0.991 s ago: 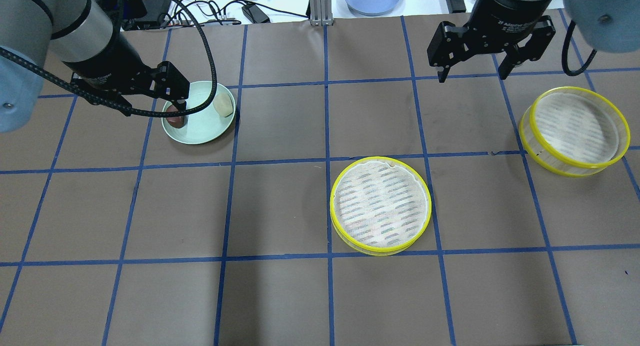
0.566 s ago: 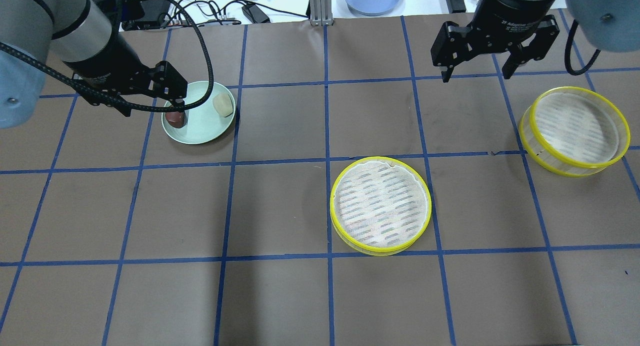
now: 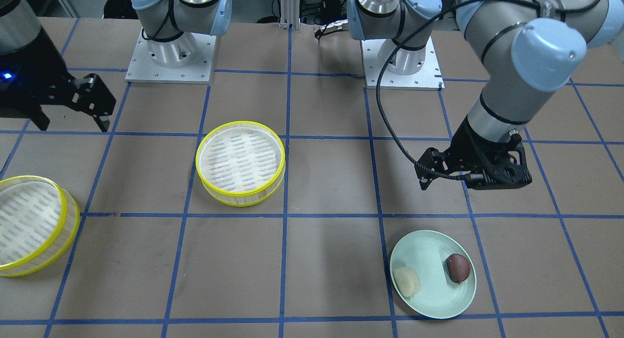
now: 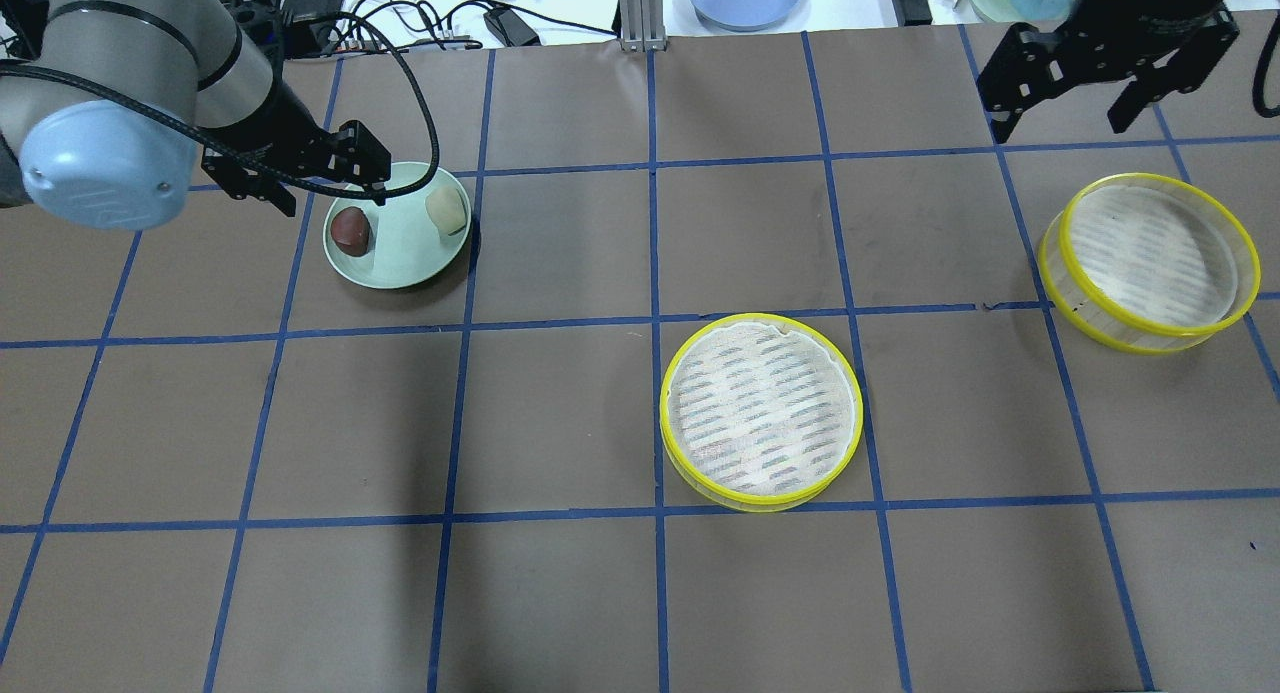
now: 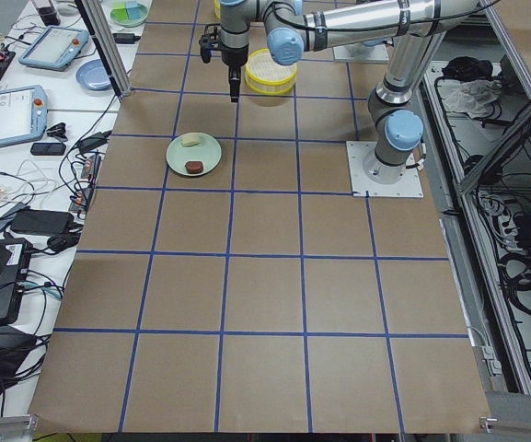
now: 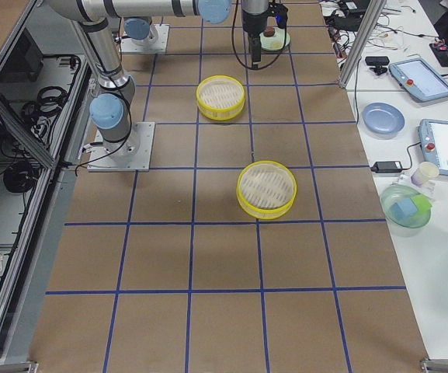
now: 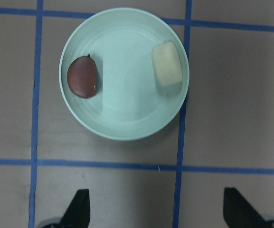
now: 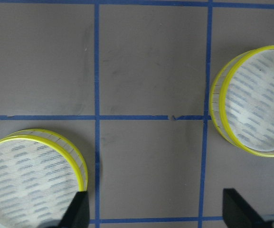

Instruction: Stack buns with steamer

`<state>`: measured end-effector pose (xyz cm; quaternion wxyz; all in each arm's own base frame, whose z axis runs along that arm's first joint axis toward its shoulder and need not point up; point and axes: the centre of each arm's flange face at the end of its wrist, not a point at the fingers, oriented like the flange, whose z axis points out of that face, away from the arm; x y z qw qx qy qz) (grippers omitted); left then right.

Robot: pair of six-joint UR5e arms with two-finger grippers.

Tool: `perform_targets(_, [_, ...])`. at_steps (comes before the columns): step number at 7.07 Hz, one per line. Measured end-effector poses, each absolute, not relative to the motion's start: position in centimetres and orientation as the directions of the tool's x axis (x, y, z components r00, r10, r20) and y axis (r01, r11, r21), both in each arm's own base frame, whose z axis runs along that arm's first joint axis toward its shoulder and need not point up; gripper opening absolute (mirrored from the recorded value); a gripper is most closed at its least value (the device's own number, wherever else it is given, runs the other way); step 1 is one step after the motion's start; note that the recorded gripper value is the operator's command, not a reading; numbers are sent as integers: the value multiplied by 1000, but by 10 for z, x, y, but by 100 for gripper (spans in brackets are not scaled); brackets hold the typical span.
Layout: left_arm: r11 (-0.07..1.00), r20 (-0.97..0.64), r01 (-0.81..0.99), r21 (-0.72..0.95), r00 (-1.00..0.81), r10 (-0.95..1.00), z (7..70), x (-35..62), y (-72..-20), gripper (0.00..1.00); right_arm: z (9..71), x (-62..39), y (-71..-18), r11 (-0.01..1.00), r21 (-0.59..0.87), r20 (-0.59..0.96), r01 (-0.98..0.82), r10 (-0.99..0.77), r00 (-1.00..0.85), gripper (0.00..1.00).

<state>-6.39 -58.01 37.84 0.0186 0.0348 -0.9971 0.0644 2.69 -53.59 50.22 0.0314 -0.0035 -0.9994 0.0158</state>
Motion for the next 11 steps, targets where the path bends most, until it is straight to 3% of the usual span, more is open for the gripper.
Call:
perform_targets(3, [975, 112, -85, -204, -992, -63, 299, -64, -636, 98, 453, -66, -562, 996, 31, 165, 86, 80, -983, 100])
perform_targets(6, [973, 180, -87, -214, -982, -48, 243, -67, -668, 86, 372, -144, -593, 999, 16, 177, -37, -39, -983, 100])
perform_targets(7, [975, 187, -87, -206, -981, -48, 229, -66, -677, 77, 342, -173, -602, 996, 13, 158, -88, -88, -984, 100])
perform_targets(8, [976, 191, -88, -197, -980, -50, 217, -65, -684, 58, 317, -201, -606, 992, -4, 126, -129, -127, -984, 98])
perform_targets(9, [978, 192, -89, -190, -980, -52, 209, -64, -689, 49, 299, -223, -608, 986, -19, 112, -163, -160, -981, 93])
perform_targets(10, [979, 192, -89, -185, -980, -53, 203, -64, -692, 32, 285, -243, -608, 981, -27, 112, -192, -188, -976, 92])
perform_targets(11, [979, 193, -90, -180, -980, -55, 199, -64, -693, 5, 270, -266, -605, 976, -29, 117, -216, -211, -971, 92])
